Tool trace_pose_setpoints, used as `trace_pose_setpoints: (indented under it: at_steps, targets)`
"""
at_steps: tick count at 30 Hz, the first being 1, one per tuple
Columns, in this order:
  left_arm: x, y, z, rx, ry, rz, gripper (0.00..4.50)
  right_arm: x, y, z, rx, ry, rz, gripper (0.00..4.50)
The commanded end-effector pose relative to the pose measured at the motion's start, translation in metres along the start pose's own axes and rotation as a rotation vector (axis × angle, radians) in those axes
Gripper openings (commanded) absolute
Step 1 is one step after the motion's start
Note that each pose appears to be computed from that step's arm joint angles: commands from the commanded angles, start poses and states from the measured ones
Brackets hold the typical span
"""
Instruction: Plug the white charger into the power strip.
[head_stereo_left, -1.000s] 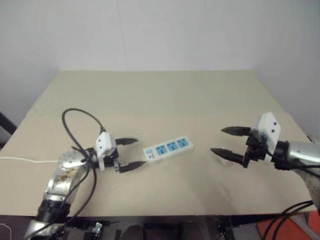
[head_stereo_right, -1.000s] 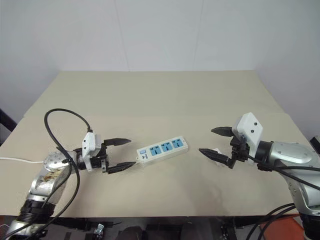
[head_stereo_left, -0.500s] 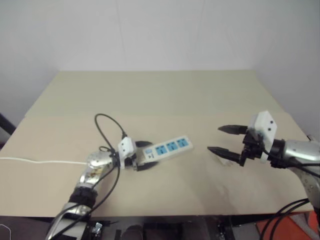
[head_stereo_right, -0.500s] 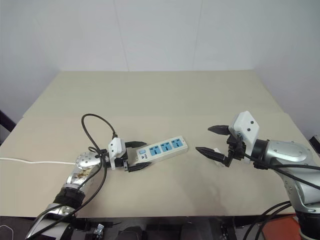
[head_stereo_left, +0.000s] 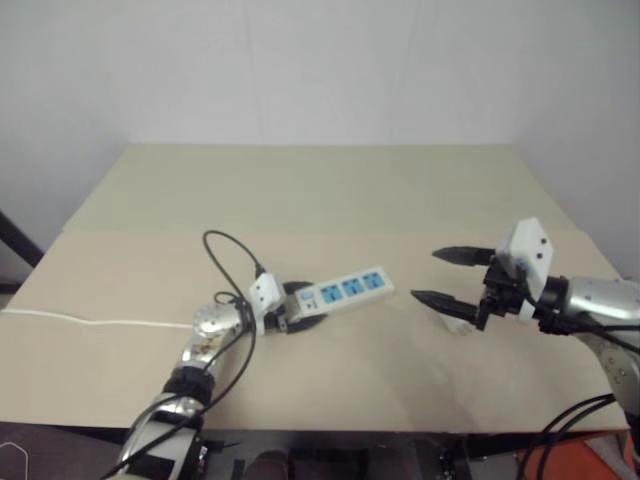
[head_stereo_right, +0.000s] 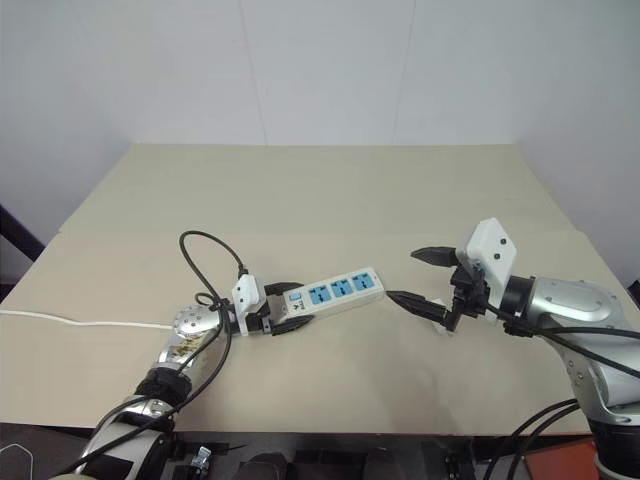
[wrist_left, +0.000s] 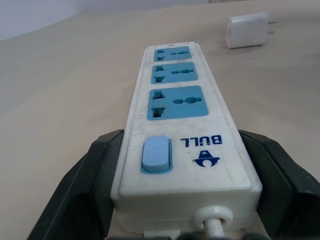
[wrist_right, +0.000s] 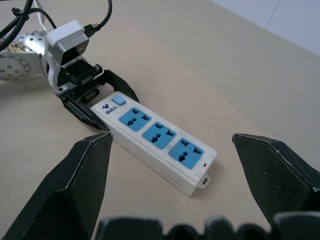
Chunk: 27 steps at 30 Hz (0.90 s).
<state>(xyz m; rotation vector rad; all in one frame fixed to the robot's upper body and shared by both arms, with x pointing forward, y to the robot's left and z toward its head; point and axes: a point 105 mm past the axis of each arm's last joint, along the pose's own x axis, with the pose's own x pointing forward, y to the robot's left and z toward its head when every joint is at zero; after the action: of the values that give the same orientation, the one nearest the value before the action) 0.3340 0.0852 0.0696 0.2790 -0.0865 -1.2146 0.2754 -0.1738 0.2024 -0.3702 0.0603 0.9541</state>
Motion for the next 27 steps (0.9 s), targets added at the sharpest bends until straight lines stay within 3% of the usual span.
trace_pose_setpoints:
  at_steps: [1, 7, 15, 19, 24, 27]
  targets:
    - [-0.004, -0.012, 0.006, 0.015, -0.003, -0.097, 3.3, -0.005, -0.003, 0.01, -0.042, 0.001, 0.001, 4.5]
    - [-0.029, -0.025, 0.027, 0.083, -0.008, -0.267, 3.3, -0.01, -0.011, 0.008, -0.052, 0.046, 0.036, 4.5]
    - [-0.03, -0.033, 0.002, 0.093, 0.055, -0.275, 3.3, -0.02, -0.035, -0.008, -0.247, 0.324, 0.137, 4.5]
    - [-0.021, -0.035, -0.003, 0.079, 0.044, -0.24, 3.3, -0.01, -0.063, 0.0, -0.042, 0.454, -0.045, 4.5]
    - [-0.018, -0.041, -0.007, 0.069, 0.038, -0.245, 3.3, 0.0, -0.073, 0.006, 0.383, 0.621, -0.176, 4.5]
    - [-0.018, -0.043, -0.008, 0.067, 0.034, -0.252, 3.3, 0.002, -0.076, -0.001, 0.492, 0.765, -0.246, 4.5]
